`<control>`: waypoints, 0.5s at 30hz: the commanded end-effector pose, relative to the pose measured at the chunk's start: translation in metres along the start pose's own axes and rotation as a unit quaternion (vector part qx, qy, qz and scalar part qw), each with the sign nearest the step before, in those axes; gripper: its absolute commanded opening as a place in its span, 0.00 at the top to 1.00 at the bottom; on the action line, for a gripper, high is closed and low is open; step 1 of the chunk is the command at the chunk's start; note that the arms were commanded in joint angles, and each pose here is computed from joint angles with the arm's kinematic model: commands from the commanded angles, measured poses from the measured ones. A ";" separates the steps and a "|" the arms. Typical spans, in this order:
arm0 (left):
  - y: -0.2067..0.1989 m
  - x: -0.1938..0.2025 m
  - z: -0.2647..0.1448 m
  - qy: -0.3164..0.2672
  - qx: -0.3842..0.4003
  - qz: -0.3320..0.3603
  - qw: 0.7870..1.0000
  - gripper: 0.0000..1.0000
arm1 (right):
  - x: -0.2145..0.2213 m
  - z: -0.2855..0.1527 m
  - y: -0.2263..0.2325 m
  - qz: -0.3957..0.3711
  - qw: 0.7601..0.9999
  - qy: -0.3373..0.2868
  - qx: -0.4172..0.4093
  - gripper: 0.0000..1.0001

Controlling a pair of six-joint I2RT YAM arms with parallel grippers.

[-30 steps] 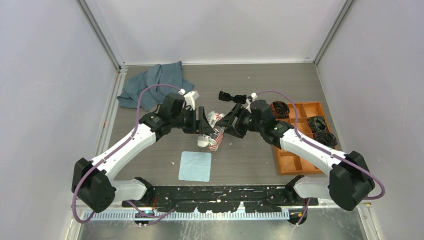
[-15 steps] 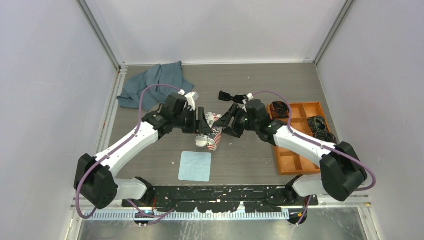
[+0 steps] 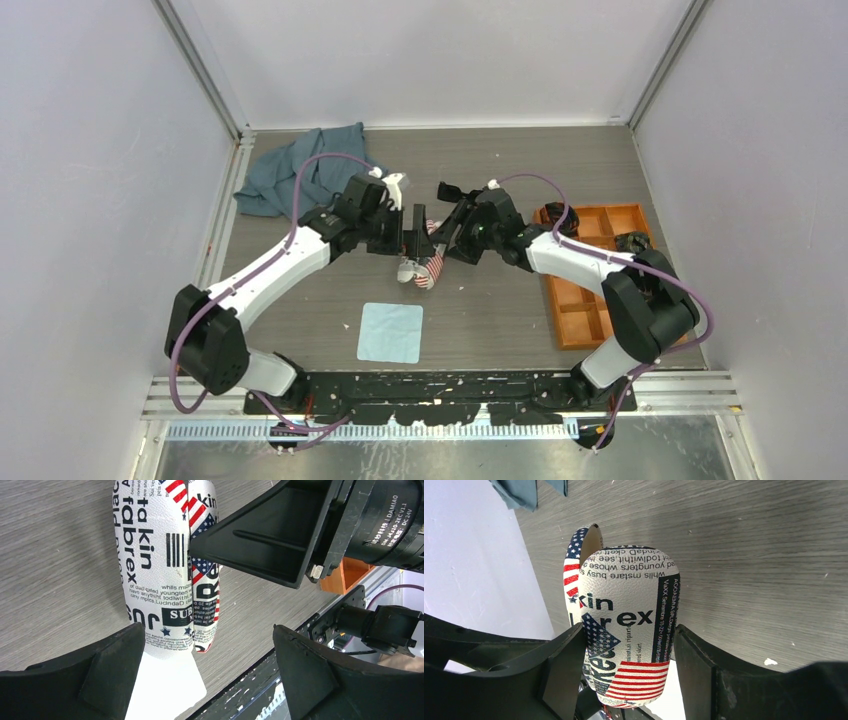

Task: Organize the sunglasses
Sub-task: Open the sunglasses case, then place the sunglasses case at the center of the board.

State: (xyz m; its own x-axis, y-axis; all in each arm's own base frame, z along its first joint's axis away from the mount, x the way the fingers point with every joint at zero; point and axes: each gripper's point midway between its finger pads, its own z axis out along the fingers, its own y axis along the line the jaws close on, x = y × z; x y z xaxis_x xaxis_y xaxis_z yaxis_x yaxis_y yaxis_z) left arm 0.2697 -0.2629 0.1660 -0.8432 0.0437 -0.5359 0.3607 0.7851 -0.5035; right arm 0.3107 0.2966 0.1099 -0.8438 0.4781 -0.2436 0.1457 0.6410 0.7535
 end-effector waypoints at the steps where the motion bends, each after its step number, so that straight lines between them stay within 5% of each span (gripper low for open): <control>1: -0.009 -0.012 -0.018 -0.023 0.005 0.020 1.000 0.00 | -0.019 -0.004 0.028 -0.020 0.999 -0.032 -0.033 0.99; 8: 0.001 -0.011 -0.043 -0.041 -0.030 0.007 0.999 0.00 | -0.028 -0.026 -0.005 -0.075 0.993 -0.046 0.084 0.99; 15: 0.034 -0.009 -0.078 -0.058 -0.125 -0.029 0.990 0.00 | -0.061 -0.086 -0.012 -0.231 0.924 -0.082 0.292 1.00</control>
State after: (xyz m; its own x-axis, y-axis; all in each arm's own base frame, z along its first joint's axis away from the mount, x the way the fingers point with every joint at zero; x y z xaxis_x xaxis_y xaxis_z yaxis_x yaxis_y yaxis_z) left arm 0.2572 -0.2191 0.1916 -0.8199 -0.0139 -0.5724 0.2835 0.8588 -0.4268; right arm 0.3157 0.2451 0.1259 -0.8295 0.3214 -0.4568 0.1325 0.9077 0.3981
